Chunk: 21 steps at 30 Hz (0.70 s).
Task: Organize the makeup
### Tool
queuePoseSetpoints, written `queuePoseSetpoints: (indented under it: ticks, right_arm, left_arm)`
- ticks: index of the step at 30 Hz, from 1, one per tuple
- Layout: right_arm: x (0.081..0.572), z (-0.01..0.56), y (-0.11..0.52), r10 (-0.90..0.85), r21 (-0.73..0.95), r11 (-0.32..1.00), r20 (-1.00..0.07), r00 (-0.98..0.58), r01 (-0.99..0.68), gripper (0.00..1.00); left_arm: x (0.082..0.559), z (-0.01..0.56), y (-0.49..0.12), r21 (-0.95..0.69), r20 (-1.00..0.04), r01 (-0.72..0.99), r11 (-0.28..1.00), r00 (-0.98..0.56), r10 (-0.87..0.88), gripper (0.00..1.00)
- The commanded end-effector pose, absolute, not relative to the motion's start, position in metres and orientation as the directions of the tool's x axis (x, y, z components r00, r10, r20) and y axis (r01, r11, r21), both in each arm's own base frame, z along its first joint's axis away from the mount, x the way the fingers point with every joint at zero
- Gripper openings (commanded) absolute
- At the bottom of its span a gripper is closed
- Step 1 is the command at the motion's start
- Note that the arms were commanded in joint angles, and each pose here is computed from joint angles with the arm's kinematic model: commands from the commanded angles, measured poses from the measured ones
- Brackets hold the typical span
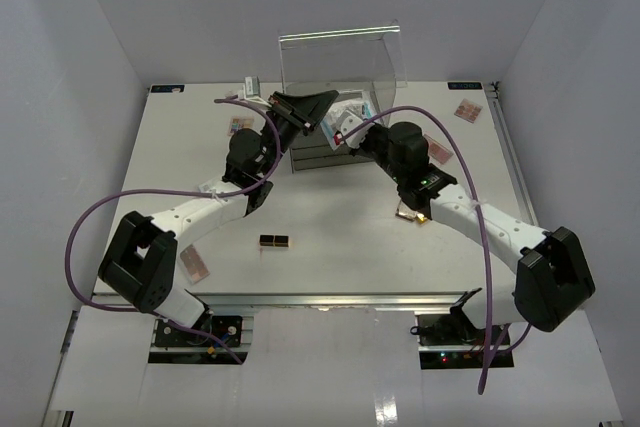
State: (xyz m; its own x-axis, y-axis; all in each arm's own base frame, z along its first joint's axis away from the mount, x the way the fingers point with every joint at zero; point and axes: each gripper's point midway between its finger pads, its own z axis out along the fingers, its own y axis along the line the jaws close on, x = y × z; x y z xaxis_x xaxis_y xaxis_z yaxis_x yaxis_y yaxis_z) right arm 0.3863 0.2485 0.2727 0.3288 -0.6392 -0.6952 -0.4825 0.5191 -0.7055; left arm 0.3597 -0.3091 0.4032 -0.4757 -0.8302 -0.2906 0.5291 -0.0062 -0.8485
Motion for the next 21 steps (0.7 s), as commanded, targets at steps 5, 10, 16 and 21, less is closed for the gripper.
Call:
queuePoseSetpoints:
  ticks: [5,10,16,21]
  right_arm:
    - [0.404,0.304,0.243,-0.676,-0.782,0.609,-0.6,0.427,-0.134,0.08]
    - [0.413,0.291,0.247,-0.692,-0.79,0.601,-0.59,0.416,-0.119,0.08]
    - [0.428,0.287,0.252,-0.719,-0.803,0.592,-0.564,0.406,-0.067,0.08]
    - [0.442,0.273,0.259,-0.74,-0.814,0.576,-0.561,0.372,-0.082,0.08]
  left_arm:
    - [0.35,0.458,-0.294,-0.782,-0.299,0.623,-0.027,-0.412,-0.861,0.0]
    - [0.352,0.457,-0.294,-0.784,-0.299,0.62,-0.023,-0.41,-0.862,0.0]
    - [0.351,0.462,-0.295,-0.779,-0.302,0.626,-0.023,-0.409,-0.861,0.0]
    - [0.351,0.464,-0.296,-0.778,-0.308,0.628,-0.021,-0.41,-0.858,0.0]
